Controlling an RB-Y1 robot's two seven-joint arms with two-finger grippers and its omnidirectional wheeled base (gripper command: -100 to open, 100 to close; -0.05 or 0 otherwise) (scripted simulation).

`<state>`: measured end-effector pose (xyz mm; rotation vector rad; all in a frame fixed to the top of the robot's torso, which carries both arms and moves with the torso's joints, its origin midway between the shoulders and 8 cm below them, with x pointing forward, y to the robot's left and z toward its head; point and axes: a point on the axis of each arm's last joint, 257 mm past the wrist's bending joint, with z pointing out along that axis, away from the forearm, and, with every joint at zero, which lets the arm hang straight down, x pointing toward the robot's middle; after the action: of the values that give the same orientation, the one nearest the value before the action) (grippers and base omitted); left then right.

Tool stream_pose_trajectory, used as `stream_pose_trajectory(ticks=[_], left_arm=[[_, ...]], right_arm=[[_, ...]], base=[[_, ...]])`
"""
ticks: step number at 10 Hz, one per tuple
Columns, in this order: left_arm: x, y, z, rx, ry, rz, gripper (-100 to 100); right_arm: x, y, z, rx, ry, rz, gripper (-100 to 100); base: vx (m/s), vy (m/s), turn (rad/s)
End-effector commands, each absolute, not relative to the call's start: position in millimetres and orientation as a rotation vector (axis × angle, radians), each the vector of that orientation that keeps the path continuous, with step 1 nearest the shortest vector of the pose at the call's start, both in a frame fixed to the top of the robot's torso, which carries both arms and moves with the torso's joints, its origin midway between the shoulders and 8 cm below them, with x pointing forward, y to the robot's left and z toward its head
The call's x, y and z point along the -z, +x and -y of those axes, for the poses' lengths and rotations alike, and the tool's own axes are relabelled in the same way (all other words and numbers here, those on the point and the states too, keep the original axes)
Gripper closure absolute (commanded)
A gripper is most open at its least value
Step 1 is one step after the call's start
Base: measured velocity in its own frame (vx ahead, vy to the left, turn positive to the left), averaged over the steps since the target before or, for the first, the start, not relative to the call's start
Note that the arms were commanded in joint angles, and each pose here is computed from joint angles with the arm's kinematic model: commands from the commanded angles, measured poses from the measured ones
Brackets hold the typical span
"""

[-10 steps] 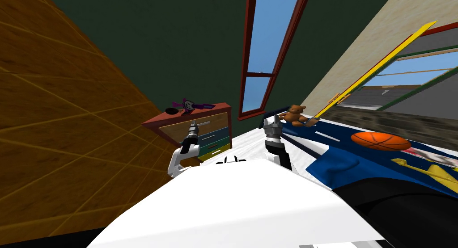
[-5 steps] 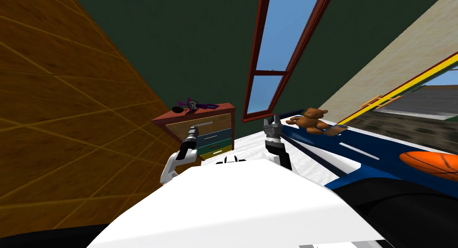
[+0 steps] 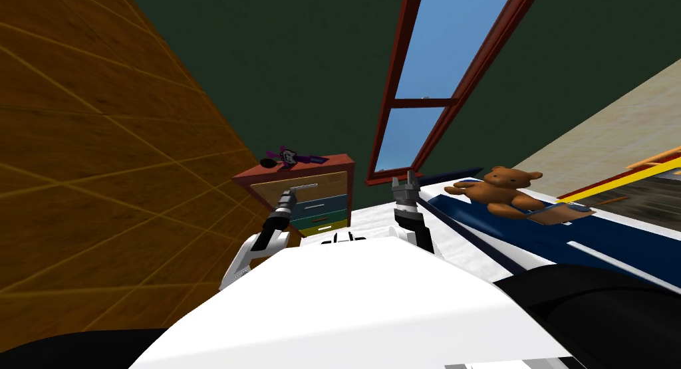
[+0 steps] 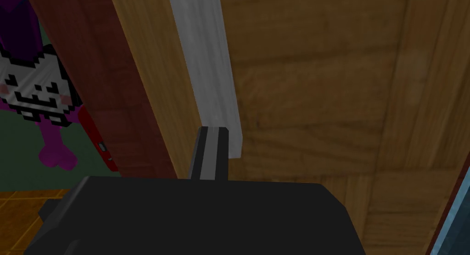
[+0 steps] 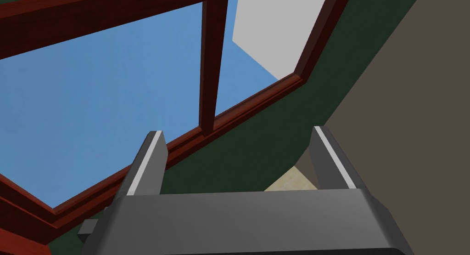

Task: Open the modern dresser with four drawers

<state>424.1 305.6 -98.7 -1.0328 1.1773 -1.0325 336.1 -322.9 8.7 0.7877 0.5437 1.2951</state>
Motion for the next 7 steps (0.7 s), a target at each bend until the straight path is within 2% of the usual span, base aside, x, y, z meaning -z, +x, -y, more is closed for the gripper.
stream_pose_trajectory(ticks=[1,3,4,7], left_arm=[[98.4,423.6,-304.6,1.036,-1.032,-1.178,-100],[94.6,422.0,-304.6,1.034,-1.030,-1.176,-100],[94.3,421.8,-304.8,1.033,-1.032,-1.177,100],[89.3,415.3,-300.0,1.043,-1.024,-1.180,100]], right_arm=[[-8.8,336.2,322.8,-1.295,0.787,-0.544,0],[-8.7,336.2,322.9,-1.295,0.788,-0.544,0],[-8.7,336.2,322.9,-1.295,0.787,-0.544,0],[-8.9,336.3,322.8,-1.296,0.787,-0.543,0]], base=[[0.008,-0.007,-0.008],[0.081,-0.009,-0.017],[0.008,-0.001,0.002],[-0.168,-0.009,0.026]])
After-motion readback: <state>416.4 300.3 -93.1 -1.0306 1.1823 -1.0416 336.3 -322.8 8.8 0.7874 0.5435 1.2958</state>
